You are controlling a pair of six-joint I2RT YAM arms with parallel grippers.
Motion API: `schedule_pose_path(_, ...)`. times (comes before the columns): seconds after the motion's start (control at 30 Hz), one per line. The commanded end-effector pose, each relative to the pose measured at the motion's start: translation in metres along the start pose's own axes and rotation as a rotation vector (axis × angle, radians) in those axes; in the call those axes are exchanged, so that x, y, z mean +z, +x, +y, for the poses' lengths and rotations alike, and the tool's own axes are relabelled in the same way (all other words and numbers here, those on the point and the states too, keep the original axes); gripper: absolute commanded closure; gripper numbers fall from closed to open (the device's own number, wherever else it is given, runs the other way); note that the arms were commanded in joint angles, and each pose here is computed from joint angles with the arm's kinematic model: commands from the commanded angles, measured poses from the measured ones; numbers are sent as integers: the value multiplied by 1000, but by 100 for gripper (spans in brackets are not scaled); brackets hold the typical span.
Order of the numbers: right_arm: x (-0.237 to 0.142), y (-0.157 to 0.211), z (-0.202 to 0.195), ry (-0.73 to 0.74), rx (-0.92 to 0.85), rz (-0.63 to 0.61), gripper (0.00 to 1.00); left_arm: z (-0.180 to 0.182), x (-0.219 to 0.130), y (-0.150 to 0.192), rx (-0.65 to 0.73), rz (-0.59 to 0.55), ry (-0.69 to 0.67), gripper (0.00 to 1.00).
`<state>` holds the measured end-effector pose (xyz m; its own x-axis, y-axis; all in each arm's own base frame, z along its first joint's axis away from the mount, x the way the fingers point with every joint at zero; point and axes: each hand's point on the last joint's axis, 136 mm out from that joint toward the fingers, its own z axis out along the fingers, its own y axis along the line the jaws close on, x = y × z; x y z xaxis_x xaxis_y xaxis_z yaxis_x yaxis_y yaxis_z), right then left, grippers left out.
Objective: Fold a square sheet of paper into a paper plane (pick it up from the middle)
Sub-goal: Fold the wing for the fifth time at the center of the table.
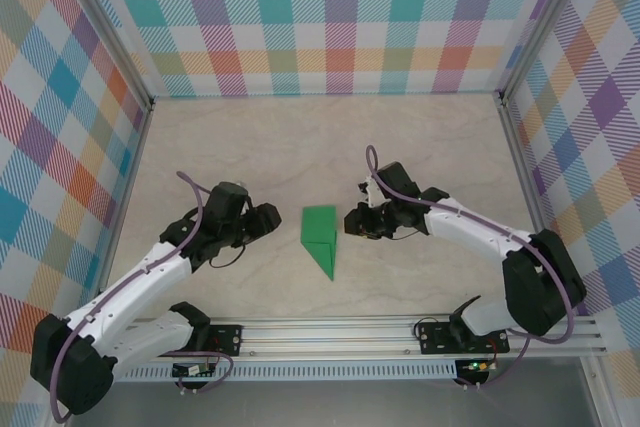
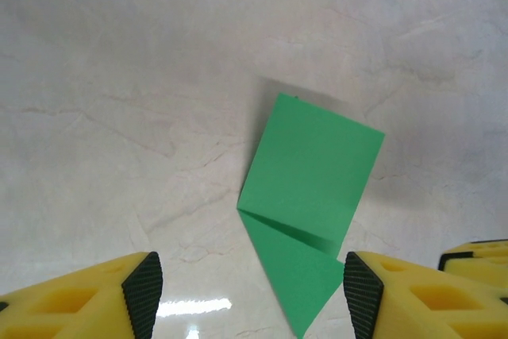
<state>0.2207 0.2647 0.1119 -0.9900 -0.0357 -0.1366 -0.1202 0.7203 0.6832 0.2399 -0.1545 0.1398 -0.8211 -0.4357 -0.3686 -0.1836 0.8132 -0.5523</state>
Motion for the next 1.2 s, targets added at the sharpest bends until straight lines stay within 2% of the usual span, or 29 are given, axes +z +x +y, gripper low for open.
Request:
schedule_pose_path(0.0, 0, 18, 6, -50, 12, 69, 76, 4, 10, 6, -61, 41, -1, 35)
schedule_pose_path(0.13, 20, 19, 27, -117, -35, 147, 83, 4, 20, 4, -35, 44, -16, 37)
schedule_pose_path(0.33, 49, 20, 39, -68, -80, 198, 92, 3, 30, 3, -3, 27, 19, 35)
schedule_pose_path(0.47, 66, 13, 19, 11, -80, 178, 91, 0, 36, 5, 1, 49, 25, 36)
schedule_pose_path(0.63, 84, 12, 12, 8, -76, 208, 93, 2, 43, 6, 16, 57, 10, 35)
schedule_pose_path(1.17, 92, 16, -25, -32, 2, 222, 92, -13, 65, 16, -10, 137, 86, 35)
